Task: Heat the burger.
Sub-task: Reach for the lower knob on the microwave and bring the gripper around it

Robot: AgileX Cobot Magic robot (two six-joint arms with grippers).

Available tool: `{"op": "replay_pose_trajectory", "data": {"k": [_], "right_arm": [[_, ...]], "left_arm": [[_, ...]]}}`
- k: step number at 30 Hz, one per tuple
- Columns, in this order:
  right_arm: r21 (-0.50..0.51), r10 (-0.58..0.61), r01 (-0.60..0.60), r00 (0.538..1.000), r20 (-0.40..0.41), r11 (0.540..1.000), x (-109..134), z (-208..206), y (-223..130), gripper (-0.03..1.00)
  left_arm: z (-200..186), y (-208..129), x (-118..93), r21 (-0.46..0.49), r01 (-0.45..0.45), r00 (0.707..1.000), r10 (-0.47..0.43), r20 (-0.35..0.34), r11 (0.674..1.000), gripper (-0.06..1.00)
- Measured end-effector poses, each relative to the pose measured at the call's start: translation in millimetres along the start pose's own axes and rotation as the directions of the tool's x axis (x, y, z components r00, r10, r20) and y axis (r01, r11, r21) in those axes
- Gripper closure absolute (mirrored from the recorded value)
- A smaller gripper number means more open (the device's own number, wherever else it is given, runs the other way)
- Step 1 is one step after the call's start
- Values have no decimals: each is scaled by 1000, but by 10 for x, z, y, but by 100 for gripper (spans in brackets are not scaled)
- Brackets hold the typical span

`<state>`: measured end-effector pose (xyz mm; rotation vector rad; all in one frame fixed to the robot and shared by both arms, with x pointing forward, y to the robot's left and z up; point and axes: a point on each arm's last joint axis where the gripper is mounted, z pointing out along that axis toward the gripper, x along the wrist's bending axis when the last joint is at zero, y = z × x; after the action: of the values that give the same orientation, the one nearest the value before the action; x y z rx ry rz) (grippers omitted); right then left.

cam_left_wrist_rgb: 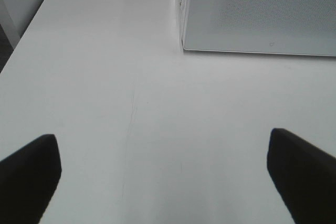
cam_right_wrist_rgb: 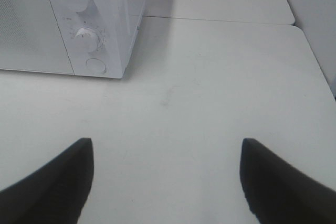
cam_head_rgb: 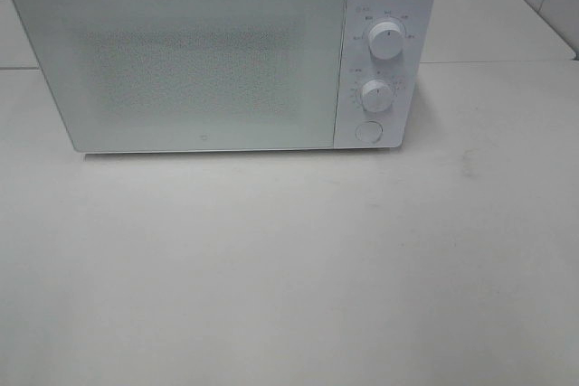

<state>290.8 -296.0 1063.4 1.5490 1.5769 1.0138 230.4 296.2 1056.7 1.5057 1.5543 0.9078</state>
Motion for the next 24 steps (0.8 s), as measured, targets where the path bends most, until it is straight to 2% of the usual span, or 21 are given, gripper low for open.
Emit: {"op": "replay_pose_trajectory", "data": {"k": [9, 19, 24], "right_arm": [[-41, 38, -39, 999, -38, 998, 47, 388, 57, 21], [-65, 66, -69, 997, -48, 996, 67, 734, 133, 21], [-113, 72, -77, 996, -48, 991, 64, 982, 75, 21]], "left_arm": [[0, 0, 0, 0, 0, 1000, 0, 0, 1000, -4], [0, 0, 0, 0, 0, 1000, 0, 0, 1000, -4], [0, 0, 0, 0, 0, 1000, 0, 0, 1000, -4]]}}
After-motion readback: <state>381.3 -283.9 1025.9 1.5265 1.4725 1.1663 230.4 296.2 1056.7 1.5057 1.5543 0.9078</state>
